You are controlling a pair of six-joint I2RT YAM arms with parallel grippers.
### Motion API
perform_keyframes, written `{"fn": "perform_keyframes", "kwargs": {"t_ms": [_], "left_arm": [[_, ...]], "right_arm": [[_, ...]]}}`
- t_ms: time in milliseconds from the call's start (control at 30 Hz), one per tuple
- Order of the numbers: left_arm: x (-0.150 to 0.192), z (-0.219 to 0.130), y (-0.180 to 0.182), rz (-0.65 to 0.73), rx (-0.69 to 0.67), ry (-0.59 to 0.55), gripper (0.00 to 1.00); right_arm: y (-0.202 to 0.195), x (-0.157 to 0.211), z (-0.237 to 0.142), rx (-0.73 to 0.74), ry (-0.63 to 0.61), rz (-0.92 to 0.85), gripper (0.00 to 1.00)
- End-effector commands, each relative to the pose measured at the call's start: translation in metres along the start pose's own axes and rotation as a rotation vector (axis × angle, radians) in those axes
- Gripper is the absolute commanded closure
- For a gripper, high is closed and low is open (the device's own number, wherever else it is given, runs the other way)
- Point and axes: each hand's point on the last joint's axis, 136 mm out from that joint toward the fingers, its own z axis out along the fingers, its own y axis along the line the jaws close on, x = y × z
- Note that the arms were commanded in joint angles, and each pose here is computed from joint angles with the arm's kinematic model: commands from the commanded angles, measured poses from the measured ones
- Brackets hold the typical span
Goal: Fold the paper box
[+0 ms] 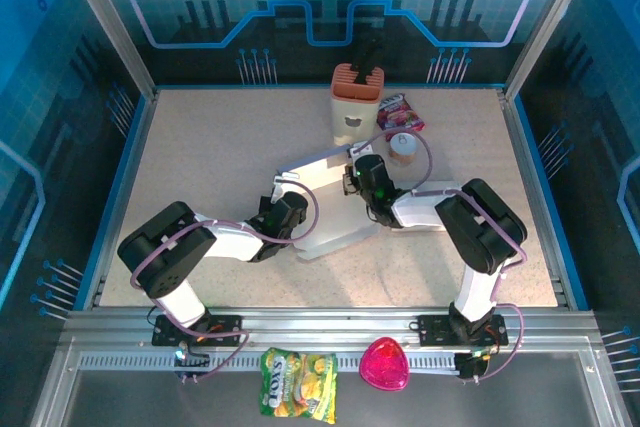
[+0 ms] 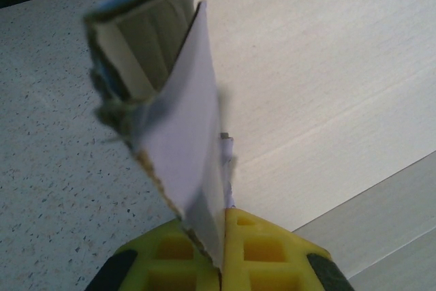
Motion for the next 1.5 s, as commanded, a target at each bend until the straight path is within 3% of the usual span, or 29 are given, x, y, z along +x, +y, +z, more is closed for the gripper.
{"fn": "perform_keyframes", "kwargs": {"t_ms": [0,100,467,500,633,1000,1467], "left_arm": [[0.003,-0.001,-0.003,0.055,-0.002,0.017,1.0],[0.004,0.0,-0.004,0.058,0.001,0.018,1.0],[0.002,0.0,-0.005,0.071,0.001,0.014,1.0],[0.002,0.0,-0.005,0.069,0.0,0.013,1.0],[0.0,0.0,-0.005,0.064,-0.002,0.011,1.0],[-0.009,-0.004,-0.003,0.022,-0.034,0.024,1.0],[-0.008,-0.006,-0.006,0.019,-0.02,0.028,1.0]], "right_arm": [[-0.009,0.001,0.004,0.093,0.008,0.029,1.0],[-0.005,-0.002,0.005,0.071,0.003,0.03,0.83],[0.001,-0.016,0.012,0.038,0.009,0.027,0.72],[0.001,-0.016,0.012,0.036,0.013,0.028,0.74],[-0.007,-0.016,0.012,0.09,0.035,0.032,1.0],[-0.051,-0.001,-0.03,0.567,0.092,0.081,1.0],[-0.031,0.004,-0.032,0.567,0.107,0.095,1.0]]}}
